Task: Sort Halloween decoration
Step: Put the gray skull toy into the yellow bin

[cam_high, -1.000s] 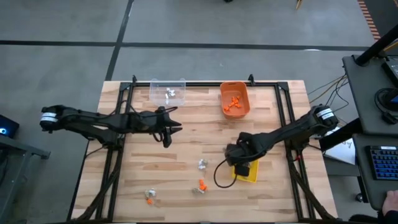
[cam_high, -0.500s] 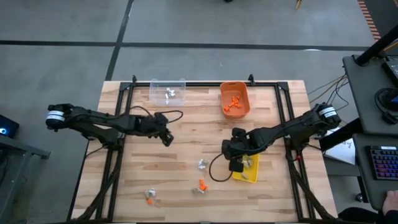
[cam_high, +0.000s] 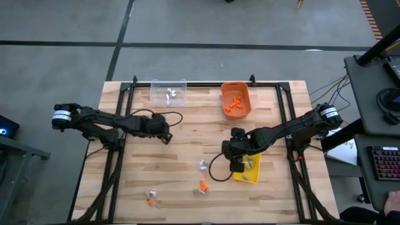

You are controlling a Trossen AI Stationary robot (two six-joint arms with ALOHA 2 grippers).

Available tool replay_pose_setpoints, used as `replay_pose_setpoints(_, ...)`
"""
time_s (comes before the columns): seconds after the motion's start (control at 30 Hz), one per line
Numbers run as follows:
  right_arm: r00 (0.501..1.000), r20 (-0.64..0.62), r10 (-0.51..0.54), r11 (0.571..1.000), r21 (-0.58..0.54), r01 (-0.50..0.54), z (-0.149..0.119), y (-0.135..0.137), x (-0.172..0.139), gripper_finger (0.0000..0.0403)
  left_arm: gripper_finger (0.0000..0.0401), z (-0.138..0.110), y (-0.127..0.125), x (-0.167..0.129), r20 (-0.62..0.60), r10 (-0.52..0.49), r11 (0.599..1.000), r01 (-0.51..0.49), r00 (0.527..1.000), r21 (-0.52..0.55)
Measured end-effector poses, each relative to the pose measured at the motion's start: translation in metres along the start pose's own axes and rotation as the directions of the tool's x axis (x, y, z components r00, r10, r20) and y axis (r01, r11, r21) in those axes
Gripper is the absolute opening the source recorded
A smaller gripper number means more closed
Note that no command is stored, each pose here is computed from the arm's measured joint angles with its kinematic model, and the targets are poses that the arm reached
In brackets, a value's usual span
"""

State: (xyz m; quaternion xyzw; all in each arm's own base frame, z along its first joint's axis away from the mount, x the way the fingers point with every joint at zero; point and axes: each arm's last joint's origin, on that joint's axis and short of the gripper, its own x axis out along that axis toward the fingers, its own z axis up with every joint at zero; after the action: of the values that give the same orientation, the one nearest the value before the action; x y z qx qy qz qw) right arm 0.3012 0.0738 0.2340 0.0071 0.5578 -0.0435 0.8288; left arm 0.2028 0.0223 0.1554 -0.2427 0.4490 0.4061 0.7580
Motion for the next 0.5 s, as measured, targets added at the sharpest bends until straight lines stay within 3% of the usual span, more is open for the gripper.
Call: replay_pose_setpoints(0.5,1.0,0.01,0.0,1.0,-0.008,0.001,0.002,-0.003,0.0,0.0162,0.0075,0.004,0.013,0.003,0.007,0.118,0.993,-0.118,0.993,-0.028)
